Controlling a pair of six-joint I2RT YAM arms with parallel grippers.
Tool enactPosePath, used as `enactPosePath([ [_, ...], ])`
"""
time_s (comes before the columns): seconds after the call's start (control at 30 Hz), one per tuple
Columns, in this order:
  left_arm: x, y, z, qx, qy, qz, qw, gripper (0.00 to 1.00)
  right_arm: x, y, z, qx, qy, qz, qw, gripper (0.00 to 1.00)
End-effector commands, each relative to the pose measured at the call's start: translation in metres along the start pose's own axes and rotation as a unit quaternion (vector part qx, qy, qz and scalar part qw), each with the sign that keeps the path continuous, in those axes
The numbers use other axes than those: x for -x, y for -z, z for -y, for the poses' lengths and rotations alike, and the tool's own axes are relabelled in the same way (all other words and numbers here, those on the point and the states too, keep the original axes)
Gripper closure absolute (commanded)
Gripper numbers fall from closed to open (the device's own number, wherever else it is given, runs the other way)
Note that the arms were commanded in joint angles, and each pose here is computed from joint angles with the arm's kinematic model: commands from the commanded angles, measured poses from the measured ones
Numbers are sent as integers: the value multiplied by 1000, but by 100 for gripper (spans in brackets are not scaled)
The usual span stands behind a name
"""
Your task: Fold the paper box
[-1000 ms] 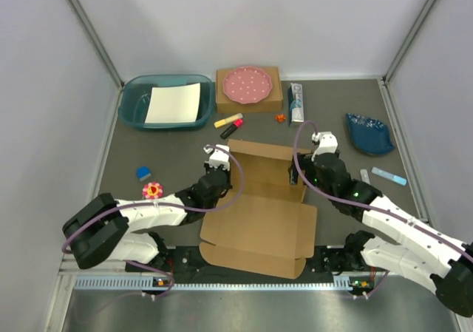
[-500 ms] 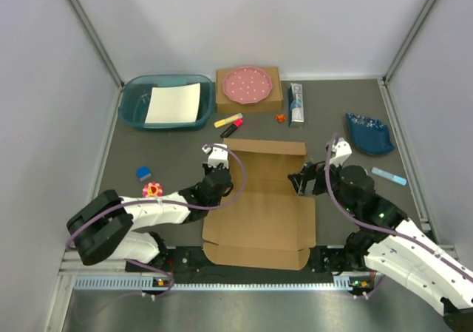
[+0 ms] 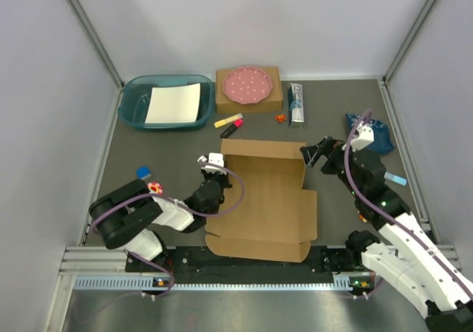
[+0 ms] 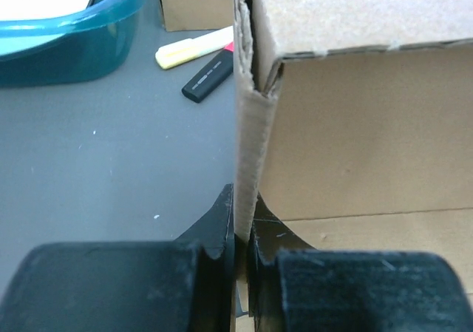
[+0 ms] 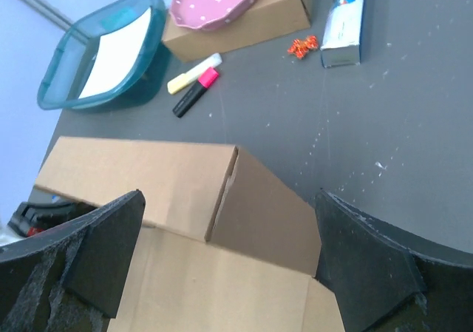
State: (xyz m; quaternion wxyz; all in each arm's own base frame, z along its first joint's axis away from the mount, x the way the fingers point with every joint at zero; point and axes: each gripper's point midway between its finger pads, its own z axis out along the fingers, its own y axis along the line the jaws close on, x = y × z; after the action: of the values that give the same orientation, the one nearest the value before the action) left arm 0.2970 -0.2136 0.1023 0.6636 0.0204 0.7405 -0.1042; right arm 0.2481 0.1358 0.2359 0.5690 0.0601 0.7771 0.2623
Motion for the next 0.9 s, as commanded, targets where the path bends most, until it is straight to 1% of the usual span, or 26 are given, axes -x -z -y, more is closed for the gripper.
enactPosePath([
  [0.0, 55, -7, 21, -30, 31, 103, 994, 100, 33, -23, -30, 74, -49, 13, 996, 1],
  [0.03, 50, -8, 21, -30, 18, 93, 995, 100, 36, -26, -33, 81, -46, 14, 996, 1],
  [0.07, 52, -11, 23, -28, 13, 94, 995, 100, 31, -34, -34, 84, -43, 1, 996, 1],
  [0.13, 49, -13, 23, -23, 0, 87, 996, 100, 30, -40, -36, 87, -36, -5, 996, 1],
  [0.17, 48, -13, 23, -21, -5, 86, 996, 100, 26, -49, -34, 85, -33, -10, 996, 1],
  [0.3, 40, -15, 20, -12, -17, 74, 997, 100, 6, -64, -19, 63, -31, -25, 997, 4],
  [0.33, 38, -15, 20, -11, -19, 72, 997, 100, -4, -65, -12, 56, -31, -31, 997, 5],
  [0.4, 33, -15, 18, -9, -23, 64, 998, 100, -7, -67, -9, 55, -35, -26, 998, 8],
  [0.53, 27, -15, 17, -1, -32, 46, 998, 100, -26, -68, 8, 32, -34, -34, 998, 11],
  [0.57, 26, -15, 17, -1, -29, 41, 999, 98, -29, -68, 11, 28, -33, -35, 998, 12],
  [0.6, 19, -15, 17, -1, -41, 25, 999, 94, -33, -69, 14, 23, -32, -38, 998, 12],
  [0.67, 20, -15, 23, -12, -36, 14, 999, 87, -43, -71, 22, 10, -31, -47, 998, 13],
  [0.7, 10, -13, 22, -13, -51, -7, 999, 79, -45, -72, 25, 6, -30, -48, 998, 13],
  [0.77, 13, -10, 26, -23, -40, -15, 999, 72, -54, -73, 32, -6, -30, -56, 998, 13],
  [0.8, 11, -8, 26, -26, -42, -23, 999, 63, -56, -72, 33, -7, -31, -58, 998, 13],
  [0.83, 4, -4, 23, -27, -46, -39, 998, 58, -57, -72, 34, -7, -30, -59, 998, 13],
  [0.87, 7, 1, 24, -35, -40, -42, 998, 54, -58, -72, 35, -8, -29, -60, 998, 13],
])
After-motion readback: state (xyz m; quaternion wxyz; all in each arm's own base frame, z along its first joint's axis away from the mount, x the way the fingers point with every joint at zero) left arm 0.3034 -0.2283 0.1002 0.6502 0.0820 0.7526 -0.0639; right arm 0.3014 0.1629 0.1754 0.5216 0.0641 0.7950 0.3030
